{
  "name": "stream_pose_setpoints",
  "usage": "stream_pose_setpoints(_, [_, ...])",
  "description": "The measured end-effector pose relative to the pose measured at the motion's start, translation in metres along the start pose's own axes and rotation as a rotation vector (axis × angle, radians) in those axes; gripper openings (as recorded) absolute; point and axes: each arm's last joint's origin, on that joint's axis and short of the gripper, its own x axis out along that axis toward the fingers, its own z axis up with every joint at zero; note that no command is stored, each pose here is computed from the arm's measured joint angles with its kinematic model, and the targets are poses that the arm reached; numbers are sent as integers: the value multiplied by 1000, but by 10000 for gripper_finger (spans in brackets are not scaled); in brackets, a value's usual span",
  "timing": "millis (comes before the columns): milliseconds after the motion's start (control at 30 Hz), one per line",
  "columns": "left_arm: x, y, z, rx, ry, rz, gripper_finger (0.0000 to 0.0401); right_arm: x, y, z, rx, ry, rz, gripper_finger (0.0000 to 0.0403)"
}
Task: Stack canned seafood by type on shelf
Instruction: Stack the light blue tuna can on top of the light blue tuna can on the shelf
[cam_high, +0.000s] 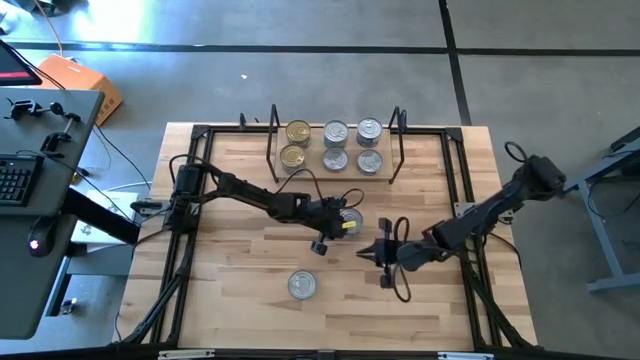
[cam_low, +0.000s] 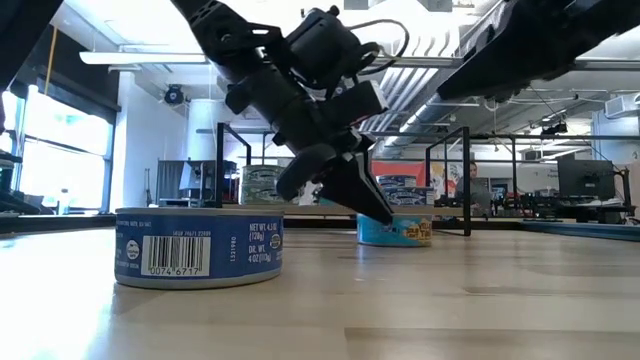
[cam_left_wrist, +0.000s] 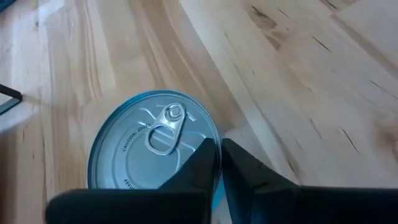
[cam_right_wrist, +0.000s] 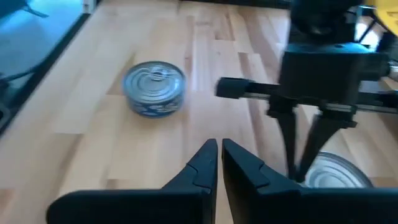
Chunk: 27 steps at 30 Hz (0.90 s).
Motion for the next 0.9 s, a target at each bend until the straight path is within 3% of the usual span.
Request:
stream_pose_setpoints(333, [-15,-12,14,-66,-20,-13,2,-8,11,-1,-79,-4,68,19])
stream_pose_setpoints(500, [-26,-10,23,-141,-64,0,1,-5,4,-3,-166,29,31,70])
stream_pose_setpoints(733, [-27,-8,27,-230,-103,10,0,15,-1,-26,-503,179,-61,186])
stream_pose_setpoints(900, [-27,-7,29,-273,-123,13,0,39,1,-46,-748,253,-278,212])
